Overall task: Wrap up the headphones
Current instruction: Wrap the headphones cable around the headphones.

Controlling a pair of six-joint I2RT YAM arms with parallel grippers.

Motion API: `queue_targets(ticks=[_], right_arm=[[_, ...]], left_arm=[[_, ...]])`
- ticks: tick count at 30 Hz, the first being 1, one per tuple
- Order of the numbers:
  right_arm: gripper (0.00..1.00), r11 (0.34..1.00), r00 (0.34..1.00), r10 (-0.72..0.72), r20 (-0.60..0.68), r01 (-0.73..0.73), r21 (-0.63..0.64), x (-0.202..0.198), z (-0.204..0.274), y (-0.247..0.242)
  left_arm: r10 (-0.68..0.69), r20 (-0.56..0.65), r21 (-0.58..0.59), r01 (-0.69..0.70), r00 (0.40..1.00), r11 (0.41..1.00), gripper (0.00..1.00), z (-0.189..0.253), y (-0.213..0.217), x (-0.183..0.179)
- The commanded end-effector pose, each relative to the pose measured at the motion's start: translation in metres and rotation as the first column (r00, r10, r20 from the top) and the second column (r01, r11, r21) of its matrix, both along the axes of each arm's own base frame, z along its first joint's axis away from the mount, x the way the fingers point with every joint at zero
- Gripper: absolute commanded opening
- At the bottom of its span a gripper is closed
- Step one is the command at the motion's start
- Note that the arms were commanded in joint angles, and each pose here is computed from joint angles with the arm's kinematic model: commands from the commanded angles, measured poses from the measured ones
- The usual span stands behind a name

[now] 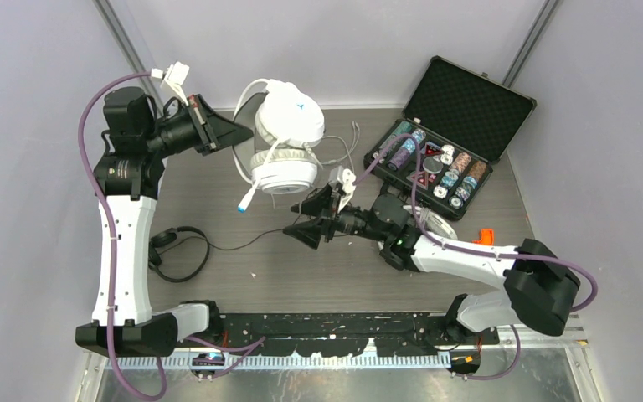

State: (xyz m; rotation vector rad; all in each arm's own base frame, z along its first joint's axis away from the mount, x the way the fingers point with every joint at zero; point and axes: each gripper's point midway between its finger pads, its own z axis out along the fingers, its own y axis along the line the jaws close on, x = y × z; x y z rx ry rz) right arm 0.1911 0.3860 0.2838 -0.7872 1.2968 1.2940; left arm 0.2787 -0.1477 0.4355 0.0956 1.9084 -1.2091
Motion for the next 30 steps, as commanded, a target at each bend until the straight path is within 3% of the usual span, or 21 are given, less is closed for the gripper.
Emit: queue_targets(ticks=[1, 6, 8, 19, 30], right_arm=[[0.61, 0.996, 0.998, -0.03, 0.05, 0.025, 0.089, 0.001, 0.019, 0.005], [0.13, 0.986, 0.992, -0.117, 0.055, 0.109, 0.125, 0.017, 0.022, 0.0], [0.01, 0.986, 0.987, -0.143, 0.079, 0.135, 0.097, 0.025, 0.026, -0.002], [0.0, 0.972, 0.962, -0.225, 0.154, 0.211, 0.099, 0.054, 0.06, -0.022], [0.0, 0.965, 0.952, -0.257, 0.169, 0.244, 0.093, 0.073, 0.07, -0.029]], left_arm=[[-0.06, 0.05, -0.065, 0.064, 0.997, 0.996, 0.0, 0.023, -0.009, -0.011], [-0.145, 0.049, -0.145, 0.151, 0.988, 0.978, 0.0, 0.028, -0.018, -0.014], [-0.185, 0.054, -0.147, 0.191, 0.981, 0.971, 0.0, 0.026, -0.025, -0.018], [-0.422, 0.033, -0.125, 0.423, 0.906, 0.897, 0.0, -0.001, -0.058, -0.048], [-0.537, -0.06, -0.045, 0.535, 0.842, 0.844, 0.0, -0.051, -0.074, -0.077]])
